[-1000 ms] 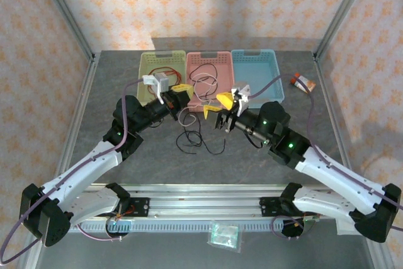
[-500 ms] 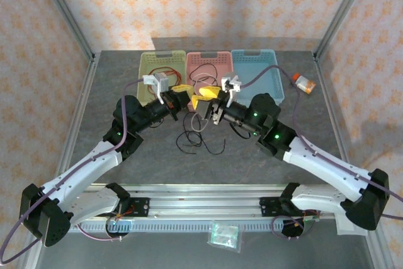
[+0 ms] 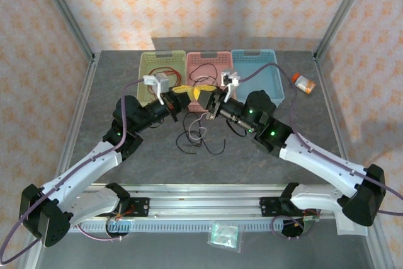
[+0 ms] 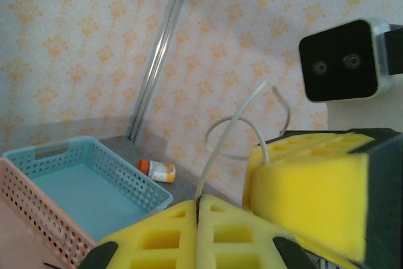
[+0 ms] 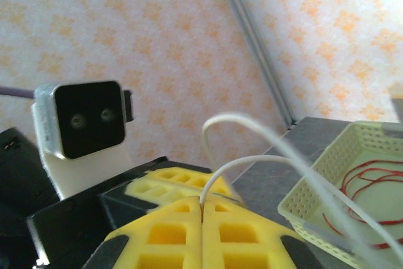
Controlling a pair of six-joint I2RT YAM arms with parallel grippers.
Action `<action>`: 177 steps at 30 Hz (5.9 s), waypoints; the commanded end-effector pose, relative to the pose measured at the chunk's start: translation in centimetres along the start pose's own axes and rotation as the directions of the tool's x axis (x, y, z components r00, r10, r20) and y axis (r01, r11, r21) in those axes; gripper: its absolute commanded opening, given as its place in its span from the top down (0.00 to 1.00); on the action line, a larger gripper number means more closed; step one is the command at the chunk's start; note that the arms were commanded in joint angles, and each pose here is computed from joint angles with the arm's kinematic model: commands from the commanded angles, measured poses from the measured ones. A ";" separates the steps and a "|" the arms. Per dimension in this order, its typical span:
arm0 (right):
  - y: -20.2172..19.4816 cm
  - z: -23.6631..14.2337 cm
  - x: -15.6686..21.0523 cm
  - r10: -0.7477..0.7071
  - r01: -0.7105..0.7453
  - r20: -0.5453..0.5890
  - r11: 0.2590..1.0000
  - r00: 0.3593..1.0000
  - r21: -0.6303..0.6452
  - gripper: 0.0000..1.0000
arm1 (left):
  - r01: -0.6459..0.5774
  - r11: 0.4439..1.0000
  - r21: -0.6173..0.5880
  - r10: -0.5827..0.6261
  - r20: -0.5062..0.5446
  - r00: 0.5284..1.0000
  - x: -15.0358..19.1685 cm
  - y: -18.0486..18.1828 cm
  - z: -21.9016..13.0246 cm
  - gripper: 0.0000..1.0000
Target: Untangle the cables
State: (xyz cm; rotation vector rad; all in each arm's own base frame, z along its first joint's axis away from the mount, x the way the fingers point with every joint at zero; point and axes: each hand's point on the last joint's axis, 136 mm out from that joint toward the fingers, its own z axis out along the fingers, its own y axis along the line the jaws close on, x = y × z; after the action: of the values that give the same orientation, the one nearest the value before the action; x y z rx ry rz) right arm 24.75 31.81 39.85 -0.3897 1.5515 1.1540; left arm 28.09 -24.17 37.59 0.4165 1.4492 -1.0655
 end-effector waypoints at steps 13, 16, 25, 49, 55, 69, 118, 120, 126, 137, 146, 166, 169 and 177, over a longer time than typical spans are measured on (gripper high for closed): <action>-6.9 -9.0 -6.0 -0.141 0.048 0.141 0.854 0.980 0.518 1.00 | -0.048 0.996 -0.077 0.051 0.042 0.998 -1.3 0.5 -1.0 1.00; -7.4 -10.1 -6.8 -0.158 0.049 0.150 0.829 0.976 0.557 1.00 | -0.042 0.996 -0.082 0.045 0.037 0.998 -1.1 0.7 -0.7 1.00; -7.2 -10.9 -9.8 -0.201 0.065 0.175 0.815 0.964 0.576 1.00 | -0.020 0.998 -0.053 0.020 0.006 1.000 -0.4 0.7 0.1 0.96; -14.0 -7.9 -19.1 -0.331 0.171 0.069 0.640 0.941 0.749 1.00 | 0.041 0.848 -0.529 -0.114 -0.105 0.988 3.2 9.8 -1.8 0.01; -15.6 -6.1 -20.0 -0.323 0.175 0.068 0.665 0.944 0.726 1.00 | 0.106 0.819 -0.565 -0.193 -0.096 0.976 3.5 11.3 -1.9 0.01; -21.4 -4.5 -22.7 -0.315 0.138 0.076 0.604 0.946 0.785 1.00 | 0.044 0.662 -0.748 -0.070 -0.003 0.998 -0.8 18.0 -3.3 0.00; -43.9 -3.9 -2.8 0.331 -0.018 -0.116 0.377 0.936 0.926 0.56 | 0.016 0.356 -0.934 -0.687 -0.250 0.682 19.0 20.8 -9.4 0.07; -44.0 -3.9 -2.8 0.333 -0.015 -0.118 0.372 0.935 0.928 0.45 | 0.021 0.356 -0.934 -0.688 -0.247 0.683 19.0 20.9 -9.2 0.07; -43.3 -2.7 -3.7 0.316 -0.002 -0.148 0.430 0.937 0.903 0.31 | 0.031 0.380 -0.925 -0.679 -0.256 0.688 18.9 20.8 -8.8 0.02; -36.1 7.0 5.8 0.395 0.063 -0.470 0.710 0.789 0.701 0.37 | 0.070 0.428 -0.901 -0.652 -0.254 0.715 16.9 20.7 -7.5 0.01; -33.5 9.5 14.1 0.496 0.061 -0.535 0.692 0.684 0.719 0.47 | 0.051 0.462 -0.885 -0.599 -0.269 0.755 13.4 20.0 -8.6 0.02; -32.2 11.2 20.9 0.659 0.023 -0.371 0.473 0.655 0.881 0.64 | -0.035 0.524 -0.851 -0.553 -0.372 0.746 10.7 17.8 -12.0 0.01; -32.5 11.7 20.8 0.662 -0.009 -0.325 0.448 0.676 0.894 0.64 | -0.055 0.543 -0.838 -0.544 -0.401 0.737 10.5 17.8 -12.2 0.01; -33.9 12.7 20.6 0.655 -0.059 -0.235 0.393 0.718 0.918 0.64 | -0.096 0.573 -0.814 -0.525 -0.455 0.720 10.1 17.7 -12.9 0.01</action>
State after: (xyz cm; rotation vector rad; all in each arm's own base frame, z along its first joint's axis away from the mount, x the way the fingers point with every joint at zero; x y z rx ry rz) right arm 49.03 33.45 6.74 0.3386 2.7390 0.3859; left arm 32.83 -8.50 19.03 -0.1726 2.5238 -0.3113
